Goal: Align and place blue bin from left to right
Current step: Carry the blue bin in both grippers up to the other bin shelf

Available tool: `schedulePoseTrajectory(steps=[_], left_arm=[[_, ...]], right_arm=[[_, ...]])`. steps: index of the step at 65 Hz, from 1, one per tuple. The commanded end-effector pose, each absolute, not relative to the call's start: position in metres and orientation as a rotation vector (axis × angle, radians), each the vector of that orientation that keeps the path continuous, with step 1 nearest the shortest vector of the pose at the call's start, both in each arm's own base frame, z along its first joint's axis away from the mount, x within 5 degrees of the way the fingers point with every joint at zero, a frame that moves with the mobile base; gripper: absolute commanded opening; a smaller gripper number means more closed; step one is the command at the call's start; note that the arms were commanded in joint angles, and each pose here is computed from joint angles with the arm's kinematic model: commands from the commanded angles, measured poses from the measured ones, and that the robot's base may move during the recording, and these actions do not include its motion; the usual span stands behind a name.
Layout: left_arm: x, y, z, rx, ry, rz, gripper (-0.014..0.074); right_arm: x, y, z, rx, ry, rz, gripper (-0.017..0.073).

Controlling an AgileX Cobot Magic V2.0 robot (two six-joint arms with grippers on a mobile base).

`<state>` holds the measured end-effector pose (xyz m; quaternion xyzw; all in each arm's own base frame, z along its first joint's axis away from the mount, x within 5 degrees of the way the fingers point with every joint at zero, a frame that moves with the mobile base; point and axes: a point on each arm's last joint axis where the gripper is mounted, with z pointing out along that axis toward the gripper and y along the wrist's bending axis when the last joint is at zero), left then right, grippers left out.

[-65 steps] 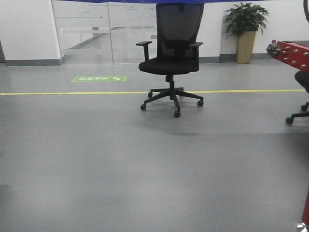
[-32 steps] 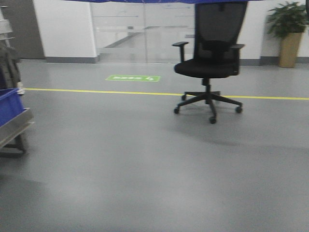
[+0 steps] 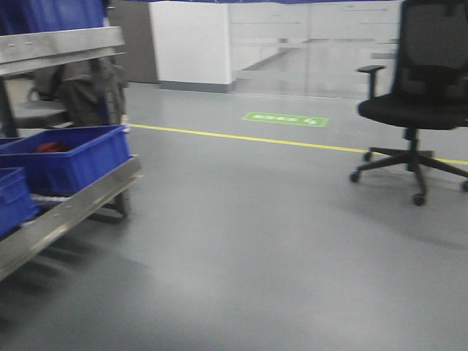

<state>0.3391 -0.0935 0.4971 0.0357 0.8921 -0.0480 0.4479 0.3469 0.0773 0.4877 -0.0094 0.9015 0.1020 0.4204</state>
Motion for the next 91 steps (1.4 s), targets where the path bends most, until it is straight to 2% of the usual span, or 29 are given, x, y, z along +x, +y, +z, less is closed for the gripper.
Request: schedulePoseTrajectory(steps=[1,91], left_arm=[[0.3301,-0.0861,0.5179,0.093,2.087,-0.092,-0.0018],[0.3301,-0.0861,0.5179,0.093,2.087,-0.092,-0.0018]], right_arm=[[0.3454,0.0684,0.5077,-0.029,2.108,0.195,-0.0075],[0.3454,0.0684,0.5077,-0.029,2.108,0.195,-0.0075]])
